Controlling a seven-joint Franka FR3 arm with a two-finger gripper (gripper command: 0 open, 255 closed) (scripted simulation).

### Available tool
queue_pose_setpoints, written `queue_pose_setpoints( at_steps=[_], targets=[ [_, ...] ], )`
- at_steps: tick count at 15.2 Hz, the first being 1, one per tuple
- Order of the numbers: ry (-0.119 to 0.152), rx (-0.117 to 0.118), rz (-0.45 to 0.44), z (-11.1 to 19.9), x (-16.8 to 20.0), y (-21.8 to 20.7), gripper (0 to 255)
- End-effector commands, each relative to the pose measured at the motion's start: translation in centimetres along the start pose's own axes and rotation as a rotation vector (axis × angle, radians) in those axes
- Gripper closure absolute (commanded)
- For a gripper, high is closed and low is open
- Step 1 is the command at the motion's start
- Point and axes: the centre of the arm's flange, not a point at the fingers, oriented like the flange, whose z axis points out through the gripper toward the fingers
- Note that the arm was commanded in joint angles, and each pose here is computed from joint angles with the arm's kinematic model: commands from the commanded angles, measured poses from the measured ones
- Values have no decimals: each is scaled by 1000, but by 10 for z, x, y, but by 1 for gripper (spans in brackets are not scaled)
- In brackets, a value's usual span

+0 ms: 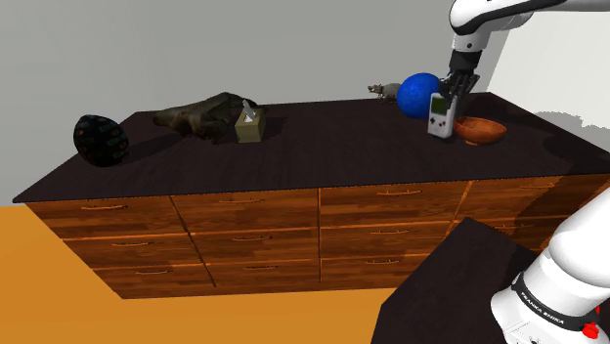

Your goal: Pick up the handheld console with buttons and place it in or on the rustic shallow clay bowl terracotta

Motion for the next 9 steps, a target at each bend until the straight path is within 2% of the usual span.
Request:
queue_pose_setpoints(
  at_steps=[1,9],
  targets=[
    [0,0,0,-11,-1,0,255],
    [0,0,0,-53,-2,0,255]
  ],
)
